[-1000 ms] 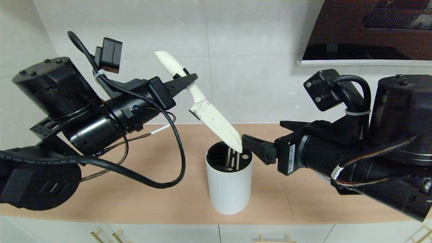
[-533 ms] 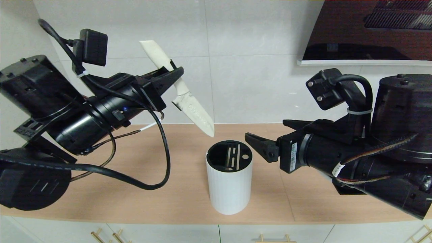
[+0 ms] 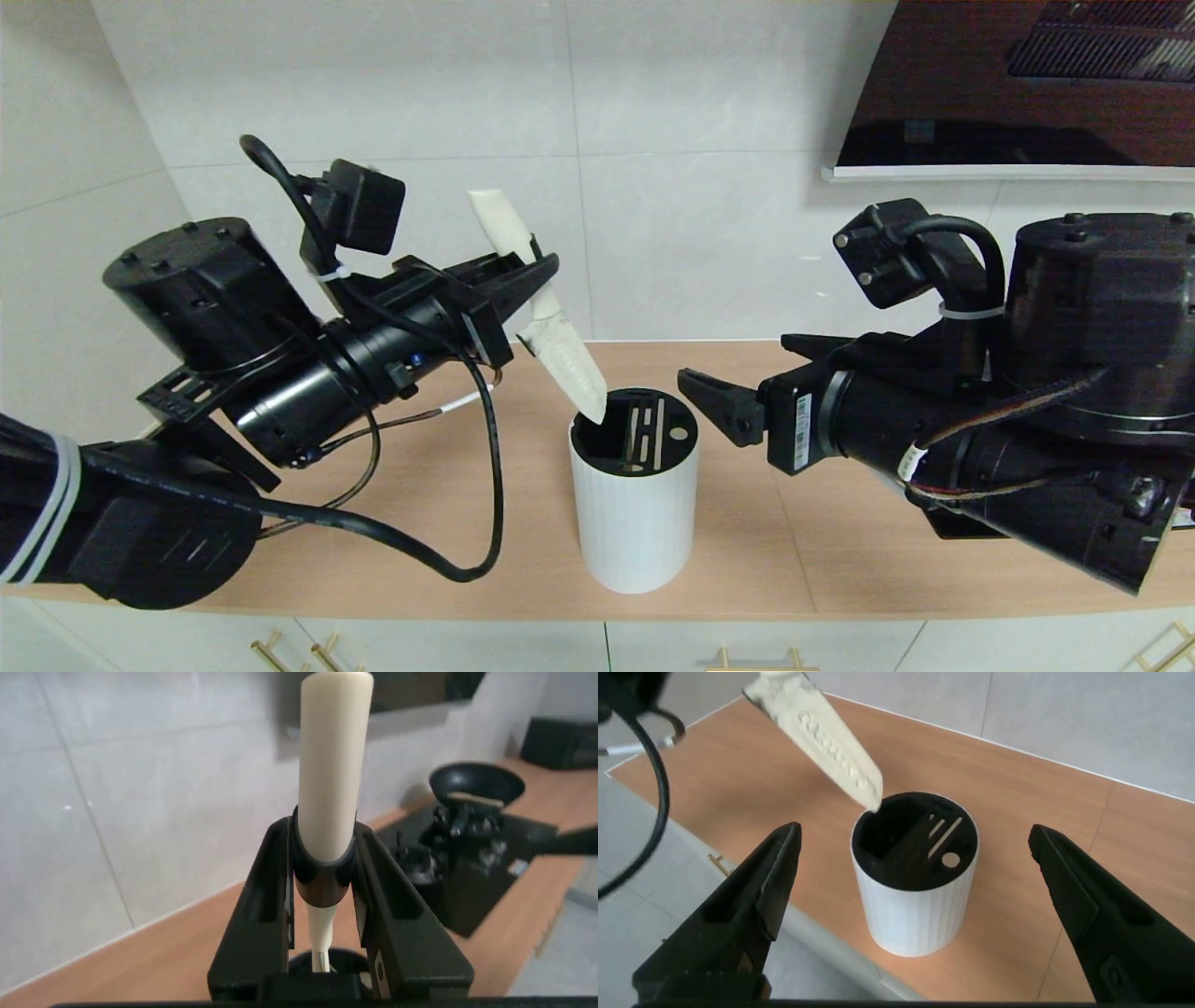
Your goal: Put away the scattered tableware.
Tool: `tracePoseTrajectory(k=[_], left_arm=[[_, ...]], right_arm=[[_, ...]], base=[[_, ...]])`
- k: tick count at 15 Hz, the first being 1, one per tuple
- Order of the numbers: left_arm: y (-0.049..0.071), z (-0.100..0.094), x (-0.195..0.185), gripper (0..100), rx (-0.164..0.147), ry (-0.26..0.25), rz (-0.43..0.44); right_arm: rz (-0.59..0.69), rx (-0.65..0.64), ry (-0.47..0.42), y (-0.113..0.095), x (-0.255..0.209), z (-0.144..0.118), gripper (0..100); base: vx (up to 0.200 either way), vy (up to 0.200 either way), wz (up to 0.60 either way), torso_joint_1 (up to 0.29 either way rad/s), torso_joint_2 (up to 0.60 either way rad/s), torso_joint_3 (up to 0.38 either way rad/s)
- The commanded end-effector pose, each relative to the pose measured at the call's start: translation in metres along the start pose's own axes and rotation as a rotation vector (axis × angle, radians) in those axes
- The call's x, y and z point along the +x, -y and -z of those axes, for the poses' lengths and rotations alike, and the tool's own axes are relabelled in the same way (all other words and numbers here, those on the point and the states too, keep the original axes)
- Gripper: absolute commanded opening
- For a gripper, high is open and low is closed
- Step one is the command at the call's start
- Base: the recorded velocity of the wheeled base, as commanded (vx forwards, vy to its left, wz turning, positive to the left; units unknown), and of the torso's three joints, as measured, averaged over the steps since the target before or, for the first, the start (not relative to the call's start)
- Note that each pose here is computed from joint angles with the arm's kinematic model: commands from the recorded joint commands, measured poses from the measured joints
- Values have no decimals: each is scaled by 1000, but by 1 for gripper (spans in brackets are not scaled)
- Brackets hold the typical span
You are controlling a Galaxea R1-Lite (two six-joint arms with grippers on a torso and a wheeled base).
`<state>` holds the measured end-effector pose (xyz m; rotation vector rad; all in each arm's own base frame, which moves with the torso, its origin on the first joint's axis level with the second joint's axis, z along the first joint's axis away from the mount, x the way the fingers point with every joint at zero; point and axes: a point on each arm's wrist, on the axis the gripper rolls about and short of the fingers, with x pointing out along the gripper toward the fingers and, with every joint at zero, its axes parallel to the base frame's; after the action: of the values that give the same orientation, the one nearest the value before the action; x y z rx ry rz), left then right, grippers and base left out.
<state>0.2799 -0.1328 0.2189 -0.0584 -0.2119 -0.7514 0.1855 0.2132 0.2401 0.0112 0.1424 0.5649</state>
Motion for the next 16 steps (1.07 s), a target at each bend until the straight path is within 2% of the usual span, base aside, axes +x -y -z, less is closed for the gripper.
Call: tracePoseTrajectory(k=[1,3,4,9,13,16], left_arm=[[7,13,3,0,-14,-39,25],[10,24,8,0,-23,-69,26],[9,34,11,0,-18,-92,15],[6,47,16,0,-17,-111,-3],[4,65,21,0,-31,-155,-5],[10,76,24,0,-39,-182,-4]], right_arm=[[2,-4,-13,-1,5,3,100],[3,-6,-19,-1,6,5,100],[3,-5,-17,-1,6,5,100],[3,-5,-16,-1,6,4,100],[3,-5,-20,-1,8,6,100],[4,-3,-16,-1,7,5,100]], base=[[0,0,0,0,0,0],[0,0,0,0,0,0],[0,0,0,0,0,0],[0,0,0,0,0,0],[0,0,0,0,0,0],[0,0,0,0,0,0]])
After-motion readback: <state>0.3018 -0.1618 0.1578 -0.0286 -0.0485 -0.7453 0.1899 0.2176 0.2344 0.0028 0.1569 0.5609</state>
